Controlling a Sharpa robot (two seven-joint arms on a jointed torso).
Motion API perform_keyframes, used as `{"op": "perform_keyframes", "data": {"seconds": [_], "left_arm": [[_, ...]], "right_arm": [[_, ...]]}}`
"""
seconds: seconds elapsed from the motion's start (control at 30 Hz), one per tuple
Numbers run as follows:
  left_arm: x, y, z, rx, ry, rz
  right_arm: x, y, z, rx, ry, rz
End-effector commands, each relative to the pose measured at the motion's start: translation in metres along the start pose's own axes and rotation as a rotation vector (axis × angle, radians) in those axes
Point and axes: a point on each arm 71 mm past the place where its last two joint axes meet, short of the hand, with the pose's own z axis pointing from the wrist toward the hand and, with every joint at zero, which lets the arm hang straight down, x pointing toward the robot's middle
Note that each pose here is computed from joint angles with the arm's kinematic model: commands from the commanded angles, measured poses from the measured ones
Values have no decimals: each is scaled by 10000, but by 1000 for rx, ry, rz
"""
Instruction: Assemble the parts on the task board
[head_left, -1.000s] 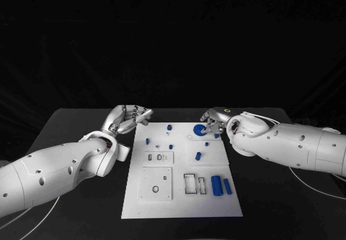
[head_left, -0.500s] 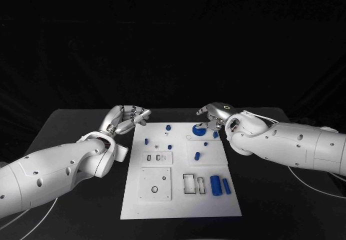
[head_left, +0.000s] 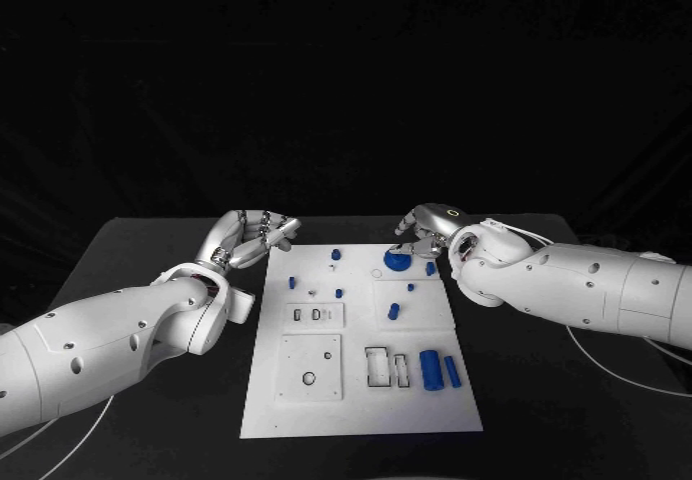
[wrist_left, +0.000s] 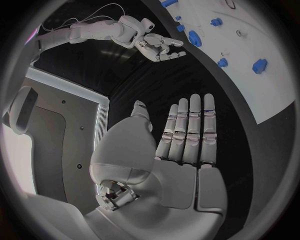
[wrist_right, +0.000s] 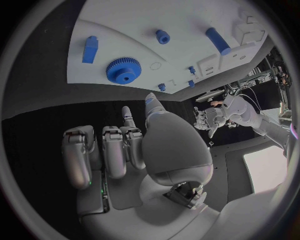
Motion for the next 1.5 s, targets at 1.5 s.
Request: {"op": "perform_keyframes", "data": {"seconds": [1.5], "left_arm": [[-28, -3, -18, 1, -1, -5]], "right_arm": [[279, -29, 54, 90, 115, -48]]}}
